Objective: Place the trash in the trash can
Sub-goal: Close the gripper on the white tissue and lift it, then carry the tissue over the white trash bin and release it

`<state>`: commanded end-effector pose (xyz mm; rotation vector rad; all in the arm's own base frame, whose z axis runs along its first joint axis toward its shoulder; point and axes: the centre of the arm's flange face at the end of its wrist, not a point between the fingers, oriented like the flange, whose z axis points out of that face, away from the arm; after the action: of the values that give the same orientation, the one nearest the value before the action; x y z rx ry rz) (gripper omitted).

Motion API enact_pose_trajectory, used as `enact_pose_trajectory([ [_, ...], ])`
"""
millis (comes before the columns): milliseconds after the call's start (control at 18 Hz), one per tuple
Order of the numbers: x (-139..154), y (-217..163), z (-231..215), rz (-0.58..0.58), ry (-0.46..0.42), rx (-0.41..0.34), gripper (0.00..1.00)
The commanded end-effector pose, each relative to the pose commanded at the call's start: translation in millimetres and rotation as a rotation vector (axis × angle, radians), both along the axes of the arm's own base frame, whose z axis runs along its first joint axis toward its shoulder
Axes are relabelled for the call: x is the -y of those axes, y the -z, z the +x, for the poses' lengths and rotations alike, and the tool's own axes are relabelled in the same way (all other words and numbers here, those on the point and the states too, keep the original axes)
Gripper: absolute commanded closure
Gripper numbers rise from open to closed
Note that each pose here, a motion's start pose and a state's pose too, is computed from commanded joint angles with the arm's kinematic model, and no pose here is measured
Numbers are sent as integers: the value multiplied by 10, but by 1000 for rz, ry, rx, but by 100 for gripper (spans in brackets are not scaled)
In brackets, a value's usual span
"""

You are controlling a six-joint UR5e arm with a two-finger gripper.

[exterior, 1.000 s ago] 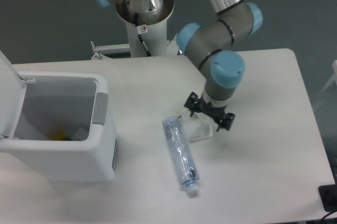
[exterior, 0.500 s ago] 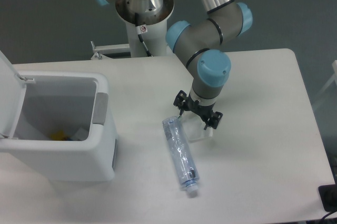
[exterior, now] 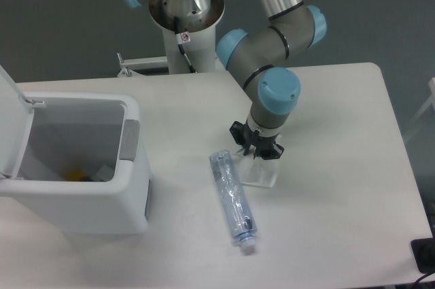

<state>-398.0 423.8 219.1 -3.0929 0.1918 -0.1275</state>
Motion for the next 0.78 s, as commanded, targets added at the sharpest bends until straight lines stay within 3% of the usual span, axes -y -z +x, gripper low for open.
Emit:
enact_pose_trajectory([
  [278,35,-186,-217,64,-100,17,100],
  [500,280,-818,-550,240,-220,111,100],
  [611,250,-1009,-547,236,-233,124,100],
  [778,3,-1467,-402,288,-322,133,100],
])
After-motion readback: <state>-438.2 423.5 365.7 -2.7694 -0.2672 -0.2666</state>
